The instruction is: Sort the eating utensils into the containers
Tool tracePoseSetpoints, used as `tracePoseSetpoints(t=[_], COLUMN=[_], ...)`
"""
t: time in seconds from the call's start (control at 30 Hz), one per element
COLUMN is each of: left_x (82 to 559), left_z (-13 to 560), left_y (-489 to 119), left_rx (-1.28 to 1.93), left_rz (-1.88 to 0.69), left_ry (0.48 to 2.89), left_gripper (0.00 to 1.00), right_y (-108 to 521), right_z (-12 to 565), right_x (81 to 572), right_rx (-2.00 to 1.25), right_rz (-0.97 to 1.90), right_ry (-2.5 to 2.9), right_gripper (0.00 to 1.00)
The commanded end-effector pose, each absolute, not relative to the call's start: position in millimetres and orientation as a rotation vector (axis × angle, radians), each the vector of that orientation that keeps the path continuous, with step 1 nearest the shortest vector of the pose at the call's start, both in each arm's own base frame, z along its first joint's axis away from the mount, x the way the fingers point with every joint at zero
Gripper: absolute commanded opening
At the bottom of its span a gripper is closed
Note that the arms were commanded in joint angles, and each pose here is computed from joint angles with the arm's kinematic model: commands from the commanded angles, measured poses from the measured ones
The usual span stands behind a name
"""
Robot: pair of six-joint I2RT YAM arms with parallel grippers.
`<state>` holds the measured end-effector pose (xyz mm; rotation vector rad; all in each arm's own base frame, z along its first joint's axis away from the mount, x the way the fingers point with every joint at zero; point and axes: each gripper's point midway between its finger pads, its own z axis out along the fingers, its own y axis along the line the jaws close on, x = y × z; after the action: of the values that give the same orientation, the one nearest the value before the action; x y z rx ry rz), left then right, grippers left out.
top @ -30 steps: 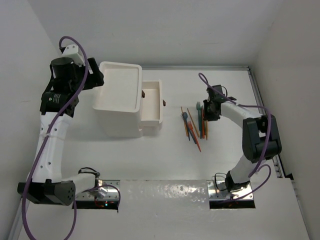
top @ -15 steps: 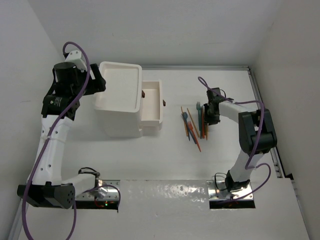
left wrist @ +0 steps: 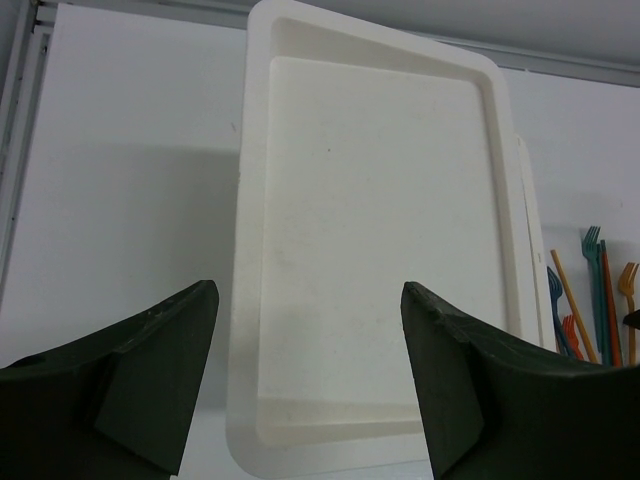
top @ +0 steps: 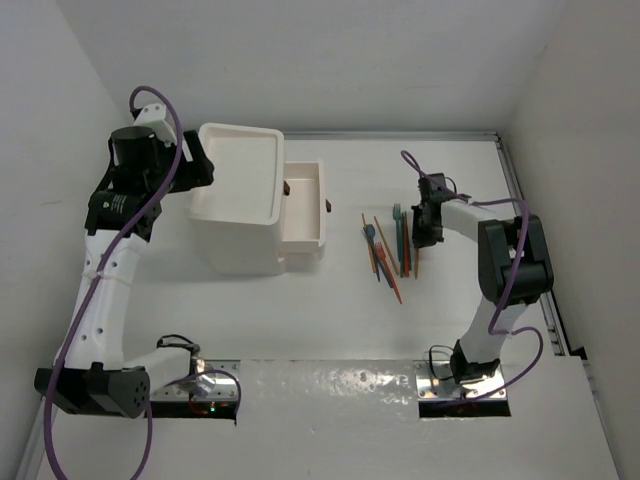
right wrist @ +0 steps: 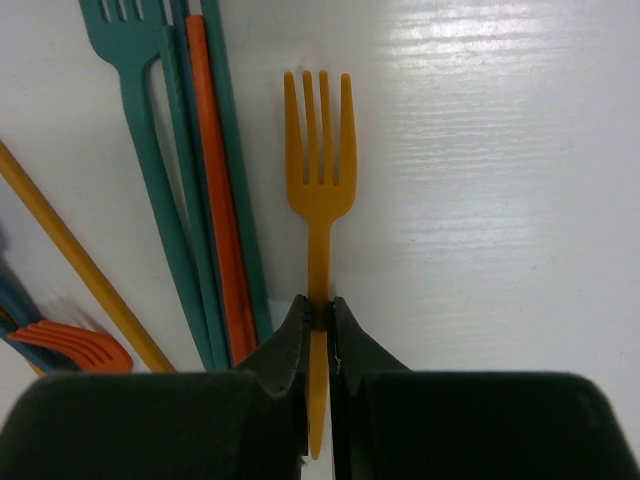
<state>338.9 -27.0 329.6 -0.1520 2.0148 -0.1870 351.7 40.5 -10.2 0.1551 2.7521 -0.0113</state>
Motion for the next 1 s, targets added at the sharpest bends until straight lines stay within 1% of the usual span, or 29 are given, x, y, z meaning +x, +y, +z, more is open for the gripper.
tracePoseSetpoints(t=[0.0, 0.17, 0.27, 0.33, 0.37, 0.43, 0.5, 0.53, 0.57, 0.63, 0.7, 0.73, 0.8, 0.83, 0.87, 0.93, 0.97], left_x=[337.7, 339.6, 341.2, 342.0, 342.8, 343.6, 343.9, 343.7, 344.0, 343.6, 342.9, 342.6, 341.3, 340.9, 340.7, 340.1, 339.4], left_z=[344.1, 343.7, 342.7, 342.7, 343.1, 342.7, 342.9, 342.6, 342.7, 343.4, 343.2, 344.0, 344.5, 344.4, 344.0, 343.0, 344.0], left_y=[-32.3, -32.4, -32.8, -33.2, -33.2, -32.7, -33.3, -33.3, -33.6, -33.6, -32.9, -31.6, -31.5, -31.5, -32.0, -31.7, -31.4], left_rx=[-0.137, -0.140, -0.140, -0.141, -0.141, -0.143, -0.142, -0.143, -0.142, -0.142, -0.143, -0.148, -0.148, -0.148, -0.146, -0.147, -0.148], left_rz=[-0.215, -0.214, -0.216, -0.218, -0.218, -0.215, -0.216, -0.217, -0.219, -0.219, -0.214, -0.207, -0.207, -0.207, -0.210, -0.208, -0.207], left_ry=[1.965, 1.967, 1.971, 1.971, 1.971, 1.972, 1.972, 1.974, 1.974, 1.974, 1.975, 1.973, 1.971, 1.971, 1.973, 1.977, 1.974], left_gripper=[0.72, 0.72, 0.72, 0.72, 0.72, 0.72, 0.72, 0.72, 0.72, 0.72, 0.72, 0.72, 0.72, 0.72, 0.72, 0.72, 0.72], right_y=[46.3, 78.5, 121.7, 161.0, 177.5, 218.7, 246.6, 267.6, 279.4, 305.6, 329.6, 337.5, 346.7, 348.2, 348.4, 341.7, 335.3], right_z=[24.1, 106.9, 167.9, 182.0, 204.3, 206.9, 226.6, 219.0, 228.0, 219.5, 222.9, 209.3, 205.2, 195.2, 192.2, 187.5, 187.4], right_x=[378.5, 408.9, 431.0, 430.9, 438.3, 436.9, 443.5, 444.4, 448.5, 451.0, 449.8, 450.9, 452.4, 453.3, 452.7, 449.7, 451.0], right_rx=[0.139, 0.162, 0.135, 0.099, 0.090, 0.041, 0.043, 0.021, 0.038, 0.033, 0.021, 0.024, 0.018, 0.024, 0.021, 0.011, 0.010], right_rz=[0.034, 0.188, 0.320, 0.417, 0.468, 0.576, 0.649, 0.684, 0.720, 0.764, 0.825, 0.824, 0.819, 0.812, 0.812, 0.776, 0.733], right_ry=[2.651, 2.470, 2.358, 2.355, 2.312, 2.321, 2.281, 2.291, 2.272, 2.274, 2.252, 2.278, 2.287, 2.306, 2.311, 2.315, 2.306], right_gripper=[0.00, 0.00, 0.00, 0.00, 0.00, 0.00, 0.00, 0.00, 0.00, 0.00, 0.01, 0.02, 0.07, 0.17, 0.24, 0.32, 0.34])
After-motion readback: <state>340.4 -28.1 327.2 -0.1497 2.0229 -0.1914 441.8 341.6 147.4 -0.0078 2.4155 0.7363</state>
